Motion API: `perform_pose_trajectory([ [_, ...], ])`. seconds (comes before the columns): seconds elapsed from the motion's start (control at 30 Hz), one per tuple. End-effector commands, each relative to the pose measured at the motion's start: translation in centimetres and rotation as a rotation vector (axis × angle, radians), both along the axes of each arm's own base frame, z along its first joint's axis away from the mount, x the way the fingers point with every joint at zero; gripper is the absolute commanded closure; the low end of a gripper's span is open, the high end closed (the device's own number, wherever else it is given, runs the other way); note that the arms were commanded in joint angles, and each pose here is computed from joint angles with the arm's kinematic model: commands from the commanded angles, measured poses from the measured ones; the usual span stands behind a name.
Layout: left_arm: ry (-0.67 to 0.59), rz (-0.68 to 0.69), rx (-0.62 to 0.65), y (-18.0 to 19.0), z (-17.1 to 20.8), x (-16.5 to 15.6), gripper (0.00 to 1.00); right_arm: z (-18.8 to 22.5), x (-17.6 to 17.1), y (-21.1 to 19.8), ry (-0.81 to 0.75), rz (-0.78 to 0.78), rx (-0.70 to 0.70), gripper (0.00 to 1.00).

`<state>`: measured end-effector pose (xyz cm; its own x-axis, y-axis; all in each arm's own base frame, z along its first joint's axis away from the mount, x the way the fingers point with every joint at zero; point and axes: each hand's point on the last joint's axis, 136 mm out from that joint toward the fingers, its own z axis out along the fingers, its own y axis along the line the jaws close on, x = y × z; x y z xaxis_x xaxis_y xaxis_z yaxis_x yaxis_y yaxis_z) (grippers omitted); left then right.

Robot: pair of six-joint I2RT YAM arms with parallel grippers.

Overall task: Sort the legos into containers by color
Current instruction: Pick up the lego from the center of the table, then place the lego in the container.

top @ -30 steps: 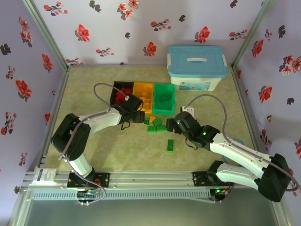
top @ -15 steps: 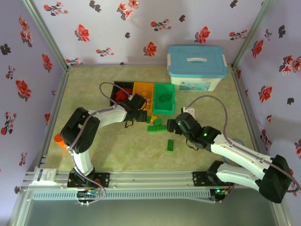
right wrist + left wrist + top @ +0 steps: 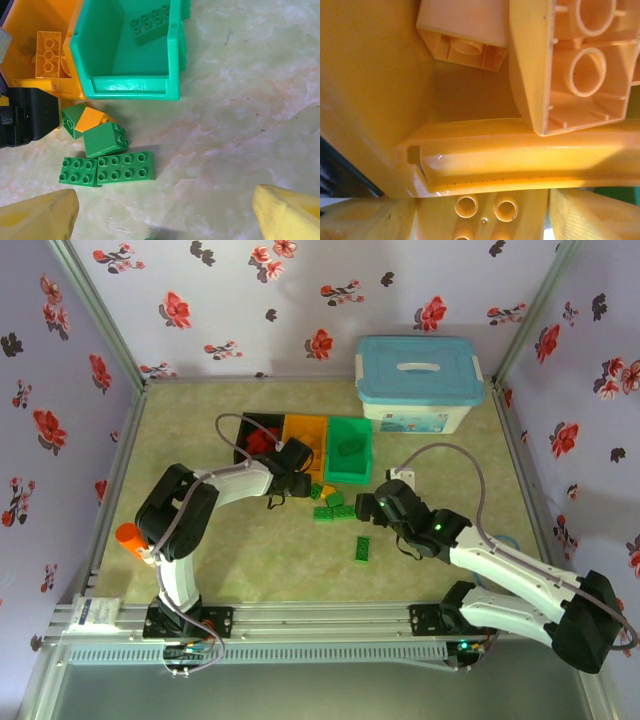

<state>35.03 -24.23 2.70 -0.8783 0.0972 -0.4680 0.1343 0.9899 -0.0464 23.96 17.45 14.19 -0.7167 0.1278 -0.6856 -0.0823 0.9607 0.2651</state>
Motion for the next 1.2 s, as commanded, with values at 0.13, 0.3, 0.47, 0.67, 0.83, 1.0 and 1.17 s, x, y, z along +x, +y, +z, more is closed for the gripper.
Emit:
perform_pose_trajectory([
  [0.13,0.041,0.006,0.04,1.2,-1.0,-1.7,0.48,0.1,0.2,-0.6,-0.012,-0.033,0.008,0.1],
  [0.3,-0.009,-0.003,0.016,0.8,1.7,-1.9,0.48,0.4,0.1,-0.8,-0.023,-0.04,0.012,0.1],
  [0.47,-0.067,-0.006,-0.028,0.6,5.1,-1.8,0.48,0.4,0.1,-0.8,-0.023,-0.039,0.015,0.1],
  [0.67,-0.153,-0.03,-0.052,0.2,9.3,-0.7,0.48,0.4,0.1,-0.7,-0.022,-0.039,0.024,0.1],
  [0.83,-0.174,-0.052,-0.04,-0.7,11.1,1.8,0.48,0.5,-0.1,-0.6,-0.02,-0.034,0.036,0.1],
  [1.0,-0.18,-0.071,-0.04,-2.0,11.9,4.8,0.48,0.7,-0.4,-1.1,-0.023,-0.038,0.031,0.1],
  [1.17,-0.172,-0.076,-0.045,-2.8,12.5,8.2,0.47,0.8,-0.7,-1.5,-0.022,-0.039,0.034,0.1],
])
